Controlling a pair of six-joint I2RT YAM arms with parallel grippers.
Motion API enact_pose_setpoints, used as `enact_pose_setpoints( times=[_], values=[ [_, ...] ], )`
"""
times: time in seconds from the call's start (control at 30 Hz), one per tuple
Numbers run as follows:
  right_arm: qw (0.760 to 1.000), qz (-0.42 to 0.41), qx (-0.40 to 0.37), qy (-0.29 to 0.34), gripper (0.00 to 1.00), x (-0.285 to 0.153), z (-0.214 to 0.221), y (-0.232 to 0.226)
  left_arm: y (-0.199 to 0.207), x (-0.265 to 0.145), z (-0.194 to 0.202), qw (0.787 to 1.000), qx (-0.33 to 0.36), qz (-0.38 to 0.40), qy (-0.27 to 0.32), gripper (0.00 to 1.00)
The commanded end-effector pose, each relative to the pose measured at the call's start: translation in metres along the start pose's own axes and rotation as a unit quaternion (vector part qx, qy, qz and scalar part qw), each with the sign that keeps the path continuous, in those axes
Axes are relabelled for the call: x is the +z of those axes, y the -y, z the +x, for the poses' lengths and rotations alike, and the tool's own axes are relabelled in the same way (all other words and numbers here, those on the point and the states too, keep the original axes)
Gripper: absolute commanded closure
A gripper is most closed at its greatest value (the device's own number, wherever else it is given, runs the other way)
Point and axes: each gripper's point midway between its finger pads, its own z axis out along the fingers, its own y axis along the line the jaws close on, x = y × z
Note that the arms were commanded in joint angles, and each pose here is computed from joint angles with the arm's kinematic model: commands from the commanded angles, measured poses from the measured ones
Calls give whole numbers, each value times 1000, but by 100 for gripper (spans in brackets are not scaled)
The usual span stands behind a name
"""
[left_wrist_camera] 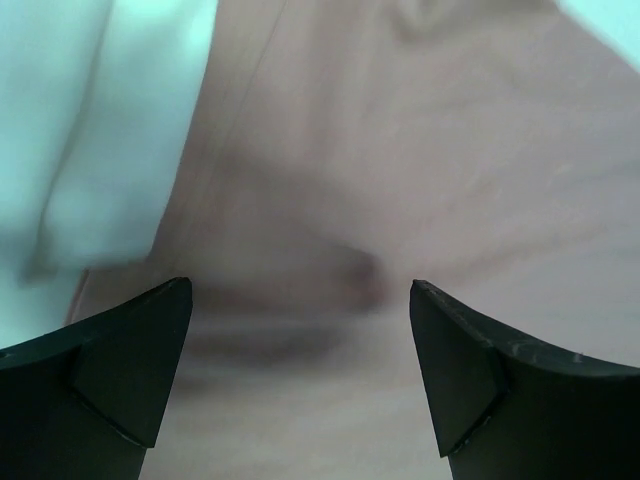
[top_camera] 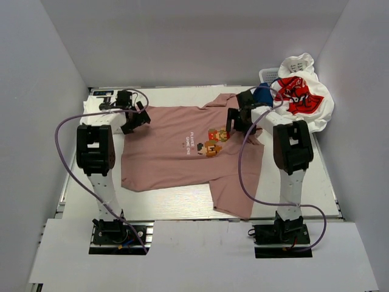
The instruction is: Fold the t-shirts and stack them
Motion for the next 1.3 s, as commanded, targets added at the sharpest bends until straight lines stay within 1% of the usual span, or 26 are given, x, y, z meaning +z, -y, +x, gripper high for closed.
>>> enact_pose_setpoints(
  times=[0.0,0.07,0.13,0.2,0.27,0.3,0.33,0.4,0.43,0.5,0.53,0.57,0.6,0.63,0.67,0.7,0.73,0.77,0.8,0.83,0.87,0.97,1.03,1.1,1.2,1.27],
  values=[
    [999,-6,-4,-34,10,38,-1,6,5,15,-10,1000,7,-10,-8,0],
    [999,4,-8,-34,10,53,-11,13,1,34,-2,999,7,-22,-29,0],
    [1000,5,-18,-15,10,48,-34,8,5,38,-10,999,7,-23,-32,0],
    [999,9,-36,-9,10,45,-40,7,6,39,-15,999,7,-25,-25,0],
    [998,11,-53,15,10,31,-54,4,10,36,-23,1000,7,-21,-18,0],
    [998,9,-58,23,10,26,-58,1,11,27,-30,1000,11,-22,-8,0],
    [997,1,-58,52,10,3,-72,-4,16,19,-39,1000,11,-16,3,0],
    [995,-6,-69,67,10,-13,-74,-14,18,3,-43,1000,11,-15,5,0],
    [992,-18,-72,104,10,-40,-88,-20,24,-17,-55,1000,11,-6,23,0],
    [990,-19,-85,114,10,-53,-81,-29,21,-39,-53,999,14,-18,31,0],
    [985,-24,-86,149,10,-76,-92,-34,15,-51,-48,999,3,-31,30,0],
    [986,-14,-86,145,10,-81,-78,-27,5,-75,-42,998,-5,-44,42,0],
    [981,-22,-80,173,10,-102,-83,-33,3,-86,-30,998,-9,-47,39,0],
    [983,-15,-73,166,10,-103,-62,-28,-13,-88,1,998,-23,-62,13,0],
    [982,-11,-64,176,10,-106,-58,-27,-15,-97,14,998,-26,-61,10,0],
    [980,-17,-42,194,10,-123,-57,-27,-14,-119,16,998,-38,-46,26,0],
    [983,-3,-20,182,10,-120,-33,-13,-25,-120,45,997,-43,-60,-2,0],
    [979,-1,-4,202,10,-136,-33,-9,-31,-126,56,996,-52,-66,-10,0],
    [978,0,39,203,10,-138,-26,-7,-35,-131,69,995,-58,-76,-19,0],
    [980,18,49,190,10,-130,-7,4,-40,-141,89,994,-66,-80,-30,0],
    [977,15,63,201,10,-143,3,10,-43,-144,95,994,-71,-81,-30,0],
    [977,18,97,191,10,-146,43,25,-55,-156,122,991,-72,-102,-46,0],
    [972,11,113,206,10,-157,47,28,-56,-154,139,990,-63,-106,-61,0],
    [971,26,126,203,10,-161,62,40,-54,-152,148,990,-61,-104,-75,4],
    [973,37,128,189,10,-165,78,48,-76,-148,167,979,-64,-172,-83,6],
    [973,49,126,185,10,-162,87,56,-83,-147,171,976,-66,-189,-88,8]
  ],
)
